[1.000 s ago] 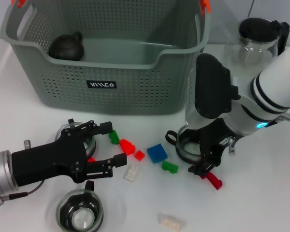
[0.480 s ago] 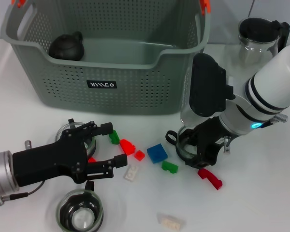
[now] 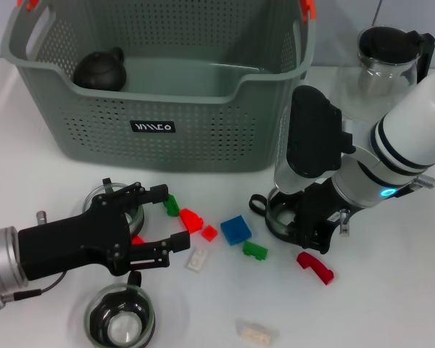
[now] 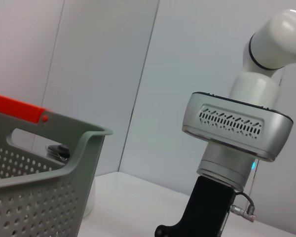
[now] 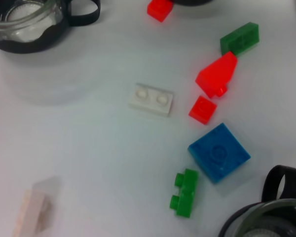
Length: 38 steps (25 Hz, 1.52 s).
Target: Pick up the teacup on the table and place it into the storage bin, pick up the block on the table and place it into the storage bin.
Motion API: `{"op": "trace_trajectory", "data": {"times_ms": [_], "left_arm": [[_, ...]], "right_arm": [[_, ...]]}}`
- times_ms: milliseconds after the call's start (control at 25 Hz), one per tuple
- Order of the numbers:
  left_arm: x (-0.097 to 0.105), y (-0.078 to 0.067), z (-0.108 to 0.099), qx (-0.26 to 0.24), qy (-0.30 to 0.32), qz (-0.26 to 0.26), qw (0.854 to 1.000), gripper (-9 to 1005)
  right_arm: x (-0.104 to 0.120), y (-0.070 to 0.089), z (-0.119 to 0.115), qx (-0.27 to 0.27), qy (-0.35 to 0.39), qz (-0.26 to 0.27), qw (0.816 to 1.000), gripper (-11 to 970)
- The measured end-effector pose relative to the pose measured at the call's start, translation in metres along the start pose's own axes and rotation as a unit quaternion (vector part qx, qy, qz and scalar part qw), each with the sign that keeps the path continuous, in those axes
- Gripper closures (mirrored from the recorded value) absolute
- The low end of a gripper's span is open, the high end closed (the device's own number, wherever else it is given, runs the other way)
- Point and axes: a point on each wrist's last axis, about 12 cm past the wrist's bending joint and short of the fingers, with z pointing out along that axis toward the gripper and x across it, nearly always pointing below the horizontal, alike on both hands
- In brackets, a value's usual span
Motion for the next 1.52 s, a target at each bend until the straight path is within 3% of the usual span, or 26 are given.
{"op": "trace_trajectory", "data": {"times_ms": [200, 440, 640, 840, 960, 1040, 1160, 1240, 1360, 1520], "left_arm": [[0.0, 0.0, 0.0, 0.001, -0.001, 0.0, 1.0, 108], [0.001, -0.002, -0.002, 0.0, -0.003, -0.002, 1.0, 109], [0.002, -0.003, -0.004, -0.002, -0.002, -0.003, 1.0, 109], [0.004, -0.004, -0.007, -0.005, -0.001, -0.004, 1.0, 110], [0.003, -0.003, -0.006, -0.004, -0.002, -0.004, 1.0, 110], [0.003, -0.003, -0.006, -0.004, -0.002, -0.004, 1.0, 110], [0.002, -0.003, -0.004, -0.002, -0.004, -0.003, 1.0, 111], [0.002, -0.003, -0.003, -0.001, -0.004, -0.004, 1.0, 111], [0.002, -0.003, -0.003, -0.001, -0.006, -0.003, 1.0, 111], [0.0, -0.002, -0.003, -0.003, -0.011, -0.002, 1.0, 112]], "right_arm": [[-0.001, 0.0, -0.005, -0.009, -0.013, 0.006, 1.0, 899], [0.004, 0.003, -0.03, -0.025, -0.034, 0.016, 0.999, 901], [0.009, 0.015, -0.074, -0.043, -0.074, 0.022, 0.996, 902], [-0.005, 0.026, -0.135, -0.033, -0.221, -0.004, 0.975, 902], [-0.014, 0.014, -0.167, 0.001, -0.325, -0.001, 0.946, 902], [-0.025, -0.003, -0.185, 0.039, -0.387, 0.012, 0.921, 902], [-0.042, -0.03, -0.194, 0.082, -0.429, 0.038, 0.899, 902], [-0.057, -0.052, -0.19, 0.096, -0.433, 0.048, 0.895, 902], [-0.079, -0.084, -0.171, 0.109, -0.408, 0.058, 0.905, 902], [-0.098, -0.112, -0.138, 0.15, -0.361, 0.058, 0.919, 903]]}}
